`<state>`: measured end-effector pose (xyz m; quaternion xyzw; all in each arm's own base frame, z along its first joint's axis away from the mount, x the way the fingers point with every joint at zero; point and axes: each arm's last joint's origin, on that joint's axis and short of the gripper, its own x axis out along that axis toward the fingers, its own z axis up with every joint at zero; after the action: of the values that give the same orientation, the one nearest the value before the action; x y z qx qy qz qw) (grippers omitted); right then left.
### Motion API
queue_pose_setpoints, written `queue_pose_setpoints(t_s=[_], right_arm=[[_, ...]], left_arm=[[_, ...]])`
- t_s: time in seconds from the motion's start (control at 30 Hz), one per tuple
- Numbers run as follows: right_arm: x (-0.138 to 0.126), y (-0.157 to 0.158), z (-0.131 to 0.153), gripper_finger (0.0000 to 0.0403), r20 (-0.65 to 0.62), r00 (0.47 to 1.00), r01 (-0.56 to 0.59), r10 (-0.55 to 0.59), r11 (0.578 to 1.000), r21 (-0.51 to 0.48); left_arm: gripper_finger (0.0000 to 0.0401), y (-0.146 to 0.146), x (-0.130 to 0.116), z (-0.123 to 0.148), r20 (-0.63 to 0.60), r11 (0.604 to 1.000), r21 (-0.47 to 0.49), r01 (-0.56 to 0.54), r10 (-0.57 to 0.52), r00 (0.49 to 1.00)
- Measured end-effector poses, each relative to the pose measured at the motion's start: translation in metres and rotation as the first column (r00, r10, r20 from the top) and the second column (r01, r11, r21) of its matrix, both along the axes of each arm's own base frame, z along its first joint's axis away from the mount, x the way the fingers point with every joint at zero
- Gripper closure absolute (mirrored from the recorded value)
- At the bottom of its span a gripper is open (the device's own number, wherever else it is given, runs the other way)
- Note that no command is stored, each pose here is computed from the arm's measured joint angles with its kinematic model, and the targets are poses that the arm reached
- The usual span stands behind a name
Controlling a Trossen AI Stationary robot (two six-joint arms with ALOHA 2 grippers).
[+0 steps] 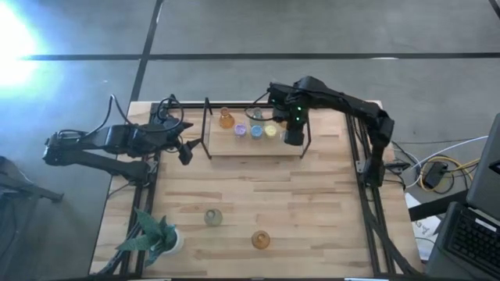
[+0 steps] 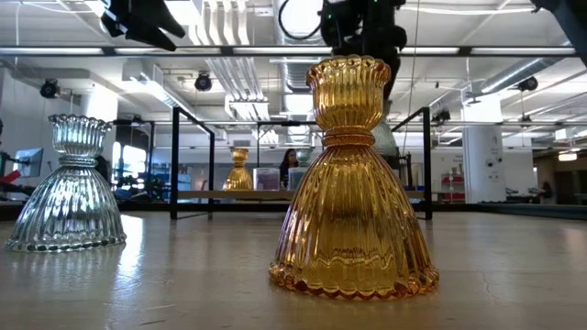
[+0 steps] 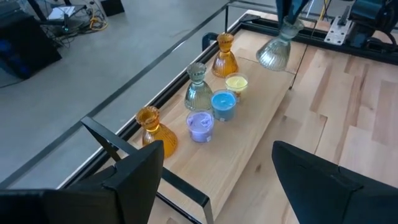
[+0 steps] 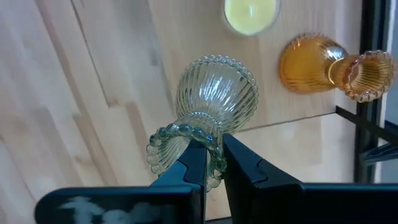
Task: Pick & Place candle stick holders
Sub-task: Put the right green glass candle holder on the shelf
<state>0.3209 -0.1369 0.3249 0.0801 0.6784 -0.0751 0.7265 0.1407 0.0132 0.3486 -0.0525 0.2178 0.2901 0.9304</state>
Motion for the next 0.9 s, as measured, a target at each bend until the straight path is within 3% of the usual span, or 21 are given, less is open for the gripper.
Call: queue_pose_setpoints(t_s=[0.1,0.43,0.9], right_arm=[[0.002,-0.01,-0.007,0.0381,-0.053,0.998,-0.031,0.032,0.999,0.023],[0.011,-0.031,-0.022,0.0381,-0.036,0.997,-0.065,0.069,0.994,0.083],[0.013,-0.032,-0.051,0.0381,-0.065,0.993,-0.089,0.101,0.983,0.162]], left_arm=[[0.0099,0.0,-0.001,-0.001,-0.005,1.0,-0.01,-0.006,0.006,1.0],[0.0099,0.0,-0.001,-0.001,-0.01,1.0,-0.008,-0.011,0.011,1.0],[0.0099,0.0,-0.001,-0.001,-0.011,1.0,-0.007,-0.012,0.011,1.0]])
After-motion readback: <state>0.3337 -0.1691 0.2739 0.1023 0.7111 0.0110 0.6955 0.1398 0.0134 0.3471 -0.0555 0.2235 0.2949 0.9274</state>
